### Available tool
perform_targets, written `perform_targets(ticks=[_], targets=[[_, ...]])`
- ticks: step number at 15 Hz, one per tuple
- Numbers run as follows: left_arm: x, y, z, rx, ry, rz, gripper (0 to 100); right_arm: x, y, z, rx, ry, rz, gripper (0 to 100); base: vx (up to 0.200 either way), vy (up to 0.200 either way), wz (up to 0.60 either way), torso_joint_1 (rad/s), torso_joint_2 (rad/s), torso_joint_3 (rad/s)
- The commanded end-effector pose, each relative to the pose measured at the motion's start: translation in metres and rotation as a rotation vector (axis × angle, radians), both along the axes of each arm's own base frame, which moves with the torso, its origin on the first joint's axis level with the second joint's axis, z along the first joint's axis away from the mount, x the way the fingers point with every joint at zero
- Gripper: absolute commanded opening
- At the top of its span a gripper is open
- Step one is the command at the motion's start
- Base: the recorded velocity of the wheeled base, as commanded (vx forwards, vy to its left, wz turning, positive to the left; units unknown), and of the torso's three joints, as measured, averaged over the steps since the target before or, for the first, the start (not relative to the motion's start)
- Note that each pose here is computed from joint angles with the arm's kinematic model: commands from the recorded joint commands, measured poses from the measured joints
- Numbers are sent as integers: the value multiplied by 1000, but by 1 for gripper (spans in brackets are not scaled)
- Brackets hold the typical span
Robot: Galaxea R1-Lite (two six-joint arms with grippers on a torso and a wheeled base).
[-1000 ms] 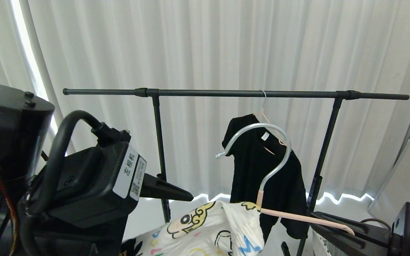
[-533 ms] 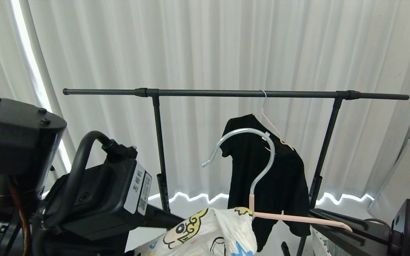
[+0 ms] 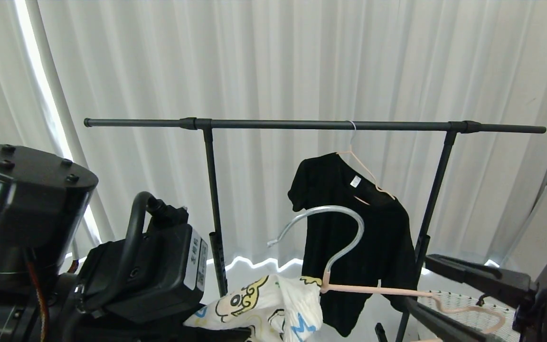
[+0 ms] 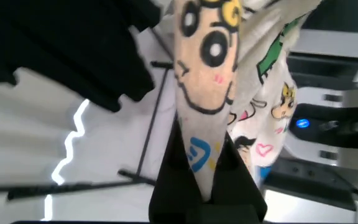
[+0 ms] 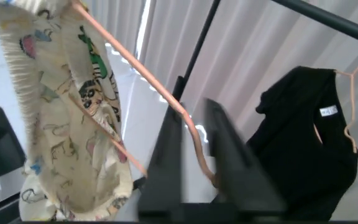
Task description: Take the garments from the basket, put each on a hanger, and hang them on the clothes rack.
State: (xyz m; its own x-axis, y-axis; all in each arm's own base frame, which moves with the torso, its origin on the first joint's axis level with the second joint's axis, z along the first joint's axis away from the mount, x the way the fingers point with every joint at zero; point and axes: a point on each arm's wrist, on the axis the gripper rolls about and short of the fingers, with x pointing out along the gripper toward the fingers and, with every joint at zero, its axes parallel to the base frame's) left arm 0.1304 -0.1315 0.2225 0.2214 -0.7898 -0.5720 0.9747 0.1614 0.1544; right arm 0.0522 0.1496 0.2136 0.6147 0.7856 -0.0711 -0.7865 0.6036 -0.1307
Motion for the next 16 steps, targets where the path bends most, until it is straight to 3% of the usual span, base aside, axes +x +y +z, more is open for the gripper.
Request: perform_targets(ticks=[1,4,6,8,10,11,13,14,16], targets=[[3,4,-4,22,-5,49,0,0,0,-1,-12,-1,-4,100,0,0,0,0,0,0],[8,12,-4,44,-27,136,0,0,0,-5,-28,6,-10,100,0,0,0,0,0,0],[13,19,1,6,-73,184,0,3,2,-11,-64,23,-19,100,0,0,0,0,0,0],[28,31,4,-25,-167,330,0,9,11,-25,-84,107,-36,100,0,0,0,0,0,0],[32,36,5,-24,-177,413,0,12,18,-29,-71,169,-41,100,0,0,0,0,0,0],[31,37,8,-57,-140,471,0,18,24,-37,-73,229,-58,100,0,0,0,0,0,0],[24,40,14,-95,-144,484,0,40,32,-54,-73,340,-170,100,0,0,0,0,0,0],[22,42,16,-105,-152,488,0,53,37,-60,-47,395,-234,100,0,0,0,0,0,0],[24,42,20,-134,-180,493,0,68,61,-59,21,451,-261,100,0,0,0,0,0,0]])
